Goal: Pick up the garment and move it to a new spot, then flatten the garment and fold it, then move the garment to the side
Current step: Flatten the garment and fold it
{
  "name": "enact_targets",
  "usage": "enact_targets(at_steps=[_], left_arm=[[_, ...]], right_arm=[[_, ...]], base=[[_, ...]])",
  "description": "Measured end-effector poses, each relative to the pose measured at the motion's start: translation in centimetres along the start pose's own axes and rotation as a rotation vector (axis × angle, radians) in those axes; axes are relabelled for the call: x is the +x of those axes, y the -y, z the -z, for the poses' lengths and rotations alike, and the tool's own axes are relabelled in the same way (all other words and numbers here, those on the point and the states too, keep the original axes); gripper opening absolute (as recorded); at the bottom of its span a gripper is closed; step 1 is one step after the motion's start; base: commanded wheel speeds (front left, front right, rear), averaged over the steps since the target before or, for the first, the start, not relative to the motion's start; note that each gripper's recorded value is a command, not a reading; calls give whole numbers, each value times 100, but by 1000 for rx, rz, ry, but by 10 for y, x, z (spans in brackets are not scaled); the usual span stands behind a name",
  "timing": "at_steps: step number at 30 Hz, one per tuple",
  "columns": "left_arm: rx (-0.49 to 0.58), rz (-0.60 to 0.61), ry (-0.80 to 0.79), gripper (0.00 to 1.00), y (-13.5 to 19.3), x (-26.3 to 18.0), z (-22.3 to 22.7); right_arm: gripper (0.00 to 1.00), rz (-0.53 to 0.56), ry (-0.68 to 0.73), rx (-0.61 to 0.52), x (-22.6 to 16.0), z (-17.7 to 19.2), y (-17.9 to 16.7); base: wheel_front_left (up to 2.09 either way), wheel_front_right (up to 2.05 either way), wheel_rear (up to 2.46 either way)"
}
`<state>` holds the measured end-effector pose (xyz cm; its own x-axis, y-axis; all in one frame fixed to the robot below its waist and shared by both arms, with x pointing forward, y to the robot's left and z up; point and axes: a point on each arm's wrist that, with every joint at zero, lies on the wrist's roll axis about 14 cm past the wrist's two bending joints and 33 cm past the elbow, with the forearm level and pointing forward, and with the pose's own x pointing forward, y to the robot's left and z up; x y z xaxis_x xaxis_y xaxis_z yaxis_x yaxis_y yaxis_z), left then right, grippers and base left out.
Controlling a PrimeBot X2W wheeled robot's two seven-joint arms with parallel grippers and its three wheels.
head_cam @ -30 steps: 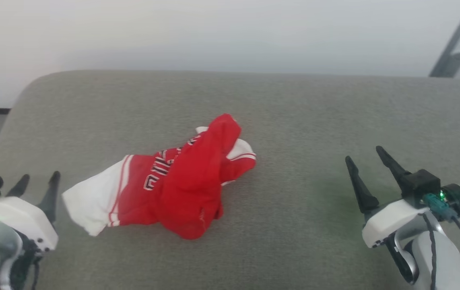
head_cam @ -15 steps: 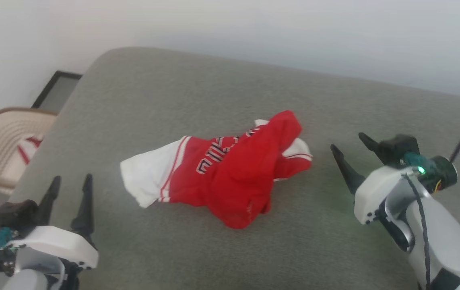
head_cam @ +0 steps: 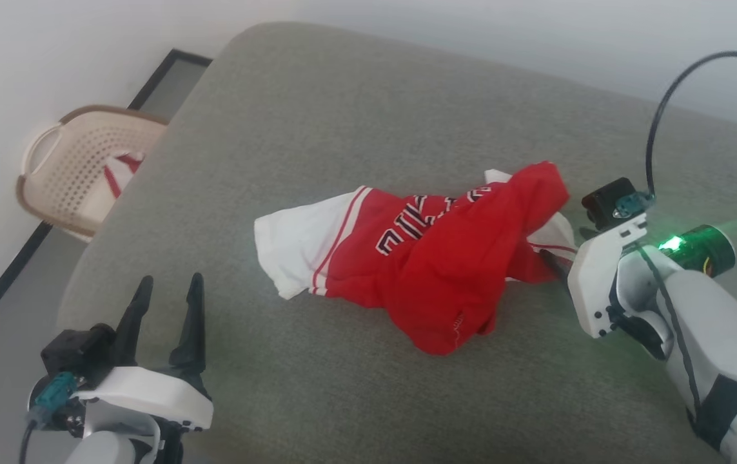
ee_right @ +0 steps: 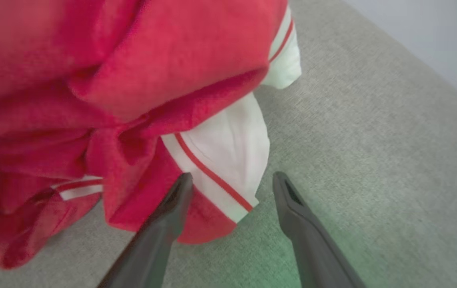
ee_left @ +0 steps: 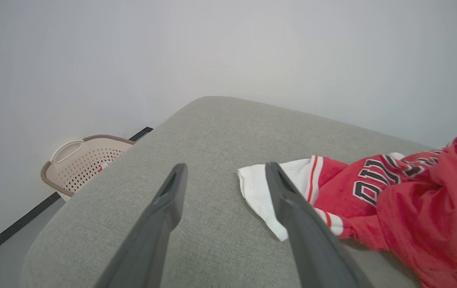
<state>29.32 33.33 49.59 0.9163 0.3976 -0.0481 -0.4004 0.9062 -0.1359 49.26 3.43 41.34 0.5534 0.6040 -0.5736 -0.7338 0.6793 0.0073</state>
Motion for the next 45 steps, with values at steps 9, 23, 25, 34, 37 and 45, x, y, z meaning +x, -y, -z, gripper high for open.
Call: enact_targets(at_steps=[9,23,25,34,37,45], left_arm=[[-15,-37,26,100,-3,-2,-3],[-18,-15,58,100,2,1,-7],[-21,-4,61,100,4,1,-7],[-22,65,64,100,20,3,-6],[-23,89,69,100,25,4,-8],[-26,128,69,100,40,7,-8]], right_arm=[[0,-27,-126,-53,24,10,-4],[0,80,-26,-6,-6,-4,40],[0,103,-6,9,-18,-4,50],[0,255,-15,71,-98,31,101],[0,282,-61,114,-120,56,106],[0,335,-174,265,-162,125,102]], base=[[0,0,0],[0,0,0],[0,0,0],[0,0,0],[0,0,0],[0,0,0]])
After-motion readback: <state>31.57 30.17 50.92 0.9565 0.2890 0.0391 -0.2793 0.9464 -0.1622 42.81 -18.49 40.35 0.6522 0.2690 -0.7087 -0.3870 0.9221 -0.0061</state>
